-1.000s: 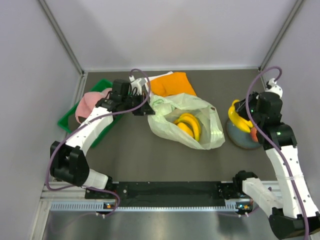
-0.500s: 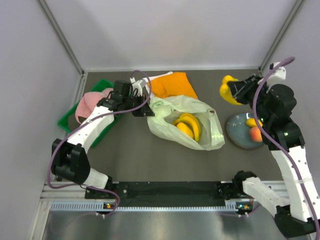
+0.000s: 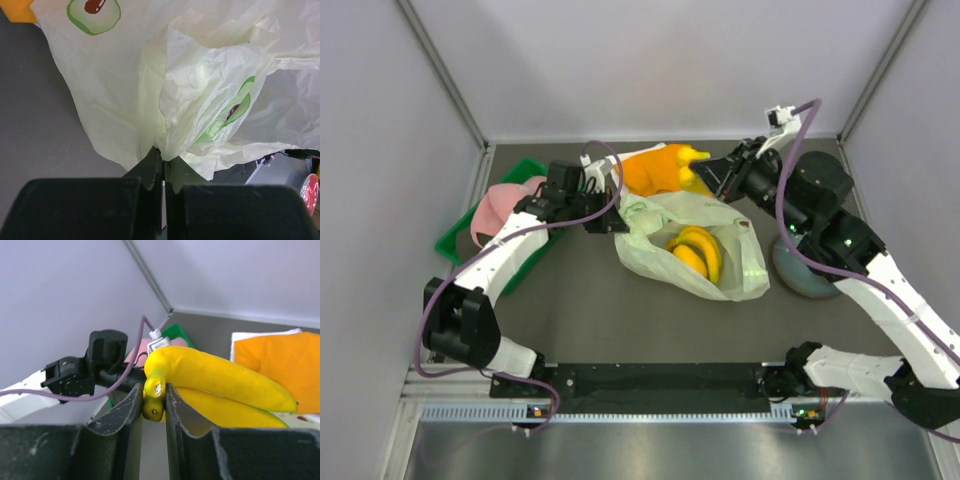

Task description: Place the fruits into the plastic bag

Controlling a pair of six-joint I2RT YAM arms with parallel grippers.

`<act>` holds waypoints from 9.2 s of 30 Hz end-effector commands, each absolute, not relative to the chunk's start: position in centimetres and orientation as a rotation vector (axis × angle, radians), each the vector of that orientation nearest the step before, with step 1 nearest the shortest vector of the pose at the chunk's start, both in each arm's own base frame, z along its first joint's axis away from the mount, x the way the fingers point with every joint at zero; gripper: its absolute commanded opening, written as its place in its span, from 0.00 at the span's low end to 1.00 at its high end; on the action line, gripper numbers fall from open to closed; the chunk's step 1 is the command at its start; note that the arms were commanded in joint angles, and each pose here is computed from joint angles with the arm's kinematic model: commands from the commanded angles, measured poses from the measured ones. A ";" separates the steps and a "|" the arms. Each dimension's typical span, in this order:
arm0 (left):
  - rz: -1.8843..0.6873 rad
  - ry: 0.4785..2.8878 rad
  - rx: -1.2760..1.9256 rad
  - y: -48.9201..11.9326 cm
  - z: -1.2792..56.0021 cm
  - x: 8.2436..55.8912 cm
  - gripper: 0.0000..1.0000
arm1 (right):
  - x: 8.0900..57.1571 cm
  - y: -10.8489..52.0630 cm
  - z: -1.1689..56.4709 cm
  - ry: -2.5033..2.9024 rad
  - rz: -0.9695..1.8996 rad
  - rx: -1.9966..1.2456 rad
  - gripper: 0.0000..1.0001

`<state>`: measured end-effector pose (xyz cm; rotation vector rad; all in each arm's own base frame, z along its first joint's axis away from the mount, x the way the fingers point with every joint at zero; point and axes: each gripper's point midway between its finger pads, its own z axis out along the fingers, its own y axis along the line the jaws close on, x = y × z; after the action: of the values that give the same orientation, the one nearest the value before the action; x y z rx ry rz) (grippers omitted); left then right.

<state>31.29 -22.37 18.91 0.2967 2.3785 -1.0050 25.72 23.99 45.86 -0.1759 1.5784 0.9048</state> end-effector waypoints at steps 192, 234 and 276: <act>-1.039 2.337 0.362 -23.4 20.2 31.0 0.00 | 27.0 -11.1 11.5 2.072 -0.335 1.096 0.99; -1.048 2.329 0.370 -23.5 20.8 30.7 0.00 | 25.8 -12.3 6.4 2.226 -0.483 1.100 0.64; -1.049 2.314 0.393 -23.9 21.2 30.4 0.00 | 27.6 -6.4 15.5 2.067 0.025 0.909 0.29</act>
<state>30.04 -23.60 18.73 0.3471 2.3974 -1.0497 26.64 -6.44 12.00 0.9312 2.1663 -0.0308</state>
